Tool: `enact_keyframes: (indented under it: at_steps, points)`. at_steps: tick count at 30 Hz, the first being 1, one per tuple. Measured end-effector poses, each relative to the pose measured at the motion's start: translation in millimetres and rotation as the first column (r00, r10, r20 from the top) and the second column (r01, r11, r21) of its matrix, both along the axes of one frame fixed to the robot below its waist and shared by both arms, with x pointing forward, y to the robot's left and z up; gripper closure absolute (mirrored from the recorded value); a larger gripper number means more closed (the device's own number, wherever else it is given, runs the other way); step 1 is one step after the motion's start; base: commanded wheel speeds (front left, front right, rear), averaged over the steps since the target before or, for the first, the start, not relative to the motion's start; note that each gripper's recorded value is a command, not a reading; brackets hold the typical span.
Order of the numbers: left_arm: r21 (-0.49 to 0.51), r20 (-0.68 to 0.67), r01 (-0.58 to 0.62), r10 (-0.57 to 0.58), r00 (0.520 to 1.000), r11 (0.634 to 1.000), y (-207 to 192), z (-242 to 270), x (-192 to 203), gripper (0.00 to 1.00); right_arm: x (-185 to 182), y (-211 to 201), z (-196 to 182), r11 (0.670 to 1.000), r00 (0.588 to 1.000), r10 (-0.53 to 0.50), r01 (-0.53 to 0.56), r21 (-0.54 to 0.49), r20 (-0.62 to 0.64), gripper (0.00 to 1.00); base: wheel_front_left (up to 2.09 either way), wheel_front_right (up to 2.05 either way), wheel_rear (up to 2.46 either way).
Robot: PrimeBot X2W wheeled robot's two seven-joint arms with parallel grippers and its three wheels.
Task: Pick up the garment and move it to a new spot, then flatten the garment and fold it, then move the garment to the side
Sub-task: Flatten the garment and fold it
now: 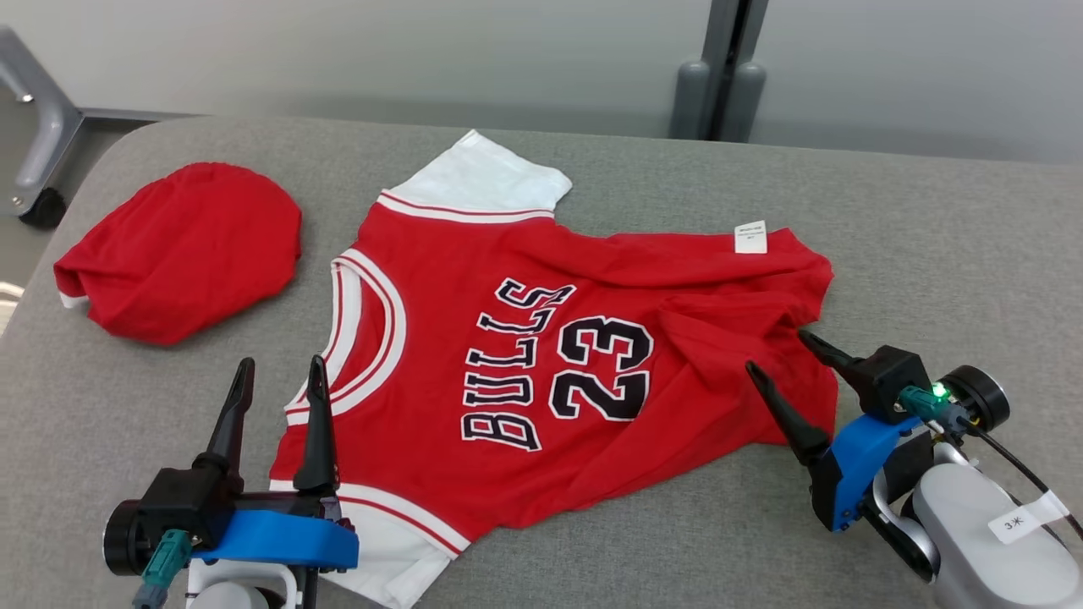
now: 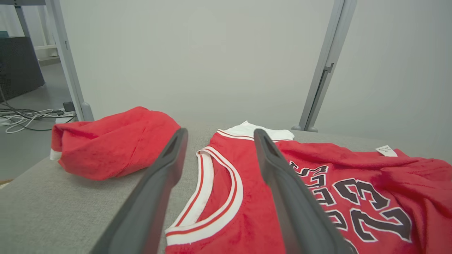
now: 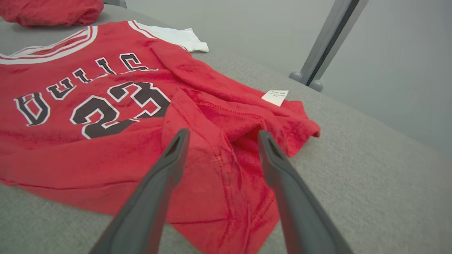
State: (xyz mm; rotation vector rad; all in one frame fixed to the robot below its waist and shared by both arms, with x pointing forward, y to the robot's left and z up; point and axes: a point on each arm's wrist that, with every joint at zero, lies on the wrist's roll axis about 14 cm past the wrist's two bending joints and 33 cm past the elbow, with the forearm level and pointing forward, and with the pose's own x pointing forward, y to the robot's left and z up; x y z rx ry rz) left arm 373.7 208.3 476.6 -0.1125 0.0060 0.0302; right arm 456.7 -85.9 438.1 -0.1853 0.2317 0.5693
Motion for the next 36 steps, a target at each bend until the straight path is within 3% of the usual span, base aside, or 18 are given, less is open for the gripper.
enact_keyframes:
  at_steps: [9,17,18,20,28,36]
  points:
    - [-0.003,-0.031,-0.035,0.035,0.999,0.999,10.5,-8.8,-2.4,0.00,9.0,13.1,-40.4,0.992,0.987,0.092,-0.102,-0.071,-0.128,0.00,0.00,0.00,0.00]
    - [-0.006,-0.031,-0.051,0.051,0.998,0.999,15.2,-8.1,-4.2,0.00,1.2,23.5,-61.8,0.987,0.962,0.125,-0.146,-0.071,-0.242,0.00,0.00,0.00,0.00]
    - [-0.007,-0.031,-0.052,0.052,0.998,0.999,15.4,-7.9,-4.5,0.00,-0.8,24.3,-63.5,0.987,0.958,0.125,-0.146,-0.064,-0.257,0.38,0.00,0.00,0.00]
    - [-0.008,-0.029,-0.053,0.053,0.998,0.999,15.8,-7.5,-4.8,0.00,-1.4,24.1,-62.9,0.987,0.957,0.129,-0.149,-0.058,-0.259,1.00,0.00,0.00,0.00]
    - [-0.023,-0.040,-0.058,0.057,0.998,0.998,15.1,-11.8,-10.0,0.00,-2.4,13.0,-37.2,0.995,0.980,0.100,-0.095,0.036,-0.172,1.00,0.00,0.00,0.00]
    - [-0.045,-0.020,-0.002,0.002,1.000,0.999,-3.5,-7.6,-4.4,0.00,-29.3,7.2,-9.0,0.985,0.993,0.062,-0.045,0.167,-0.097,1.00,0.00,0.00,0.00]
